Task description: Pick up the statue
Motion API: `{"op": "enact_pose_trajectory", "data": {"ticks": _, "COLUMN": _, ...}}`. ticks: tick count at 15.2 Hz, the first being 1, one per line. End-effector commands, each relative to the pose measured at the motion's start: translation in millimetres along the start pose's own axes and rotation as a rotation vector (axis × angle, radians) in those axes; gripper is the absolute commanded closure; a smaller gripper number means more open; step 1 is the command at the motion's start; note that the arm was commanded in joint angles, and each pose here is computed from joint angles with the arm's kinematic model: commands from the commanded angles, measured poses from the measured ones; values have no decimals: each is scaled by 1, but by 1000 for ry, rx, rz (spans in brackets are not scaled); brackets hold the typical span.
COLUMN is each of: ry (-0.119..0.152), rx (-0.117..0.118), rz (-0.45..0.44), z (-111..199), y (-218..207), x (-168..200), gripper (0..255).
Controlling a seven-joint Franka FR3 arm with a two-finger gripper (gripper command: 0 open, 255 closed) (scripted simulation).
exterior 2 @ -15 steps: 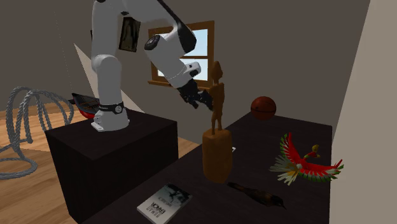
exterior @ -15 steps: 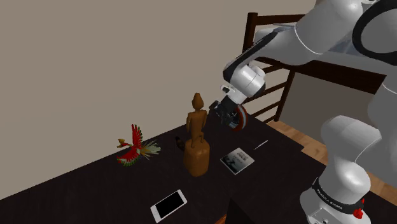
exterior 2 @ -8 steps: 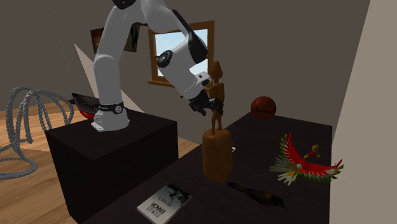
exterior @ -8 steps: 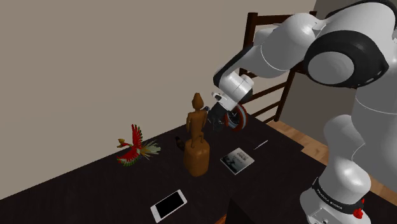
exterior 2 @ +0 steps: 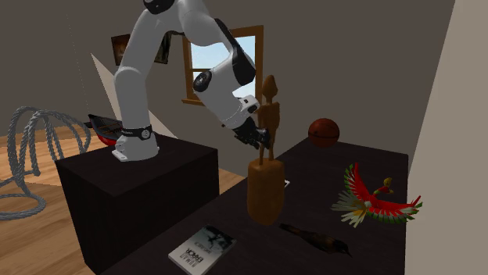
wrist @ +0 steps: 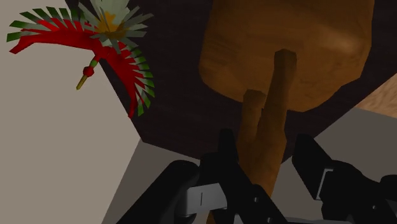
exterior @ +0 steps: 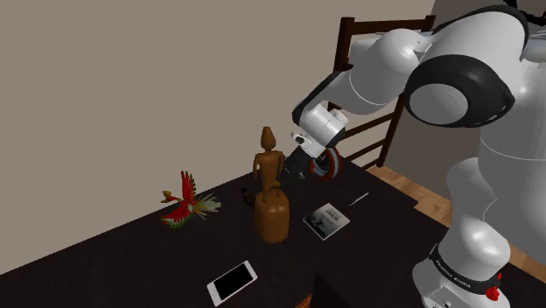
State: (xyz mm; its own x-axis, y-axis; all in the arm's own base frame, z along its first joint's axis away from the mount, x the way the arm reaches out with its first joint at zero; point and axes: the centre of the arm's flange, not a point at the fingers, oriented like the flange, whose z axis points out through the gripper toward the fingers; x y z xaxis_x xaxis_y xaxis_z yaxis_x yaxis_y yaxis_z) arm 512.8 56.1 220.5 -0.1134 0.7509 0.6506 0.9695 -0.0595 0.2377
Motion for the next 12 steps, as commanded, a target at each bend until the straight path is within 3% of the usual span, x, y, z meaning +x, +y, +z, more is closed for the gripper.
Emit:
{"op": "enact_pose_trajectory", "data": {"ticks": 1, "ry": -1, "rx": 0, "rz": -1, "z": 0, "y": 0, "x": 0, "gripper": 255}}
{"op": "enact_pose_trajectory", "data": {"ticks": 7, "ry": -1, "rx": 1, "rz": -1, "z": 1, "y": 0, "x": -1, "gripper": 255}}
{"op": "enact_pose_trajectory", "data": {"ticks": 12, "ry": -1, "rx": 1, "rz": -1, "z": -18, "y": 7, "x": 16, "gripper": 255}}
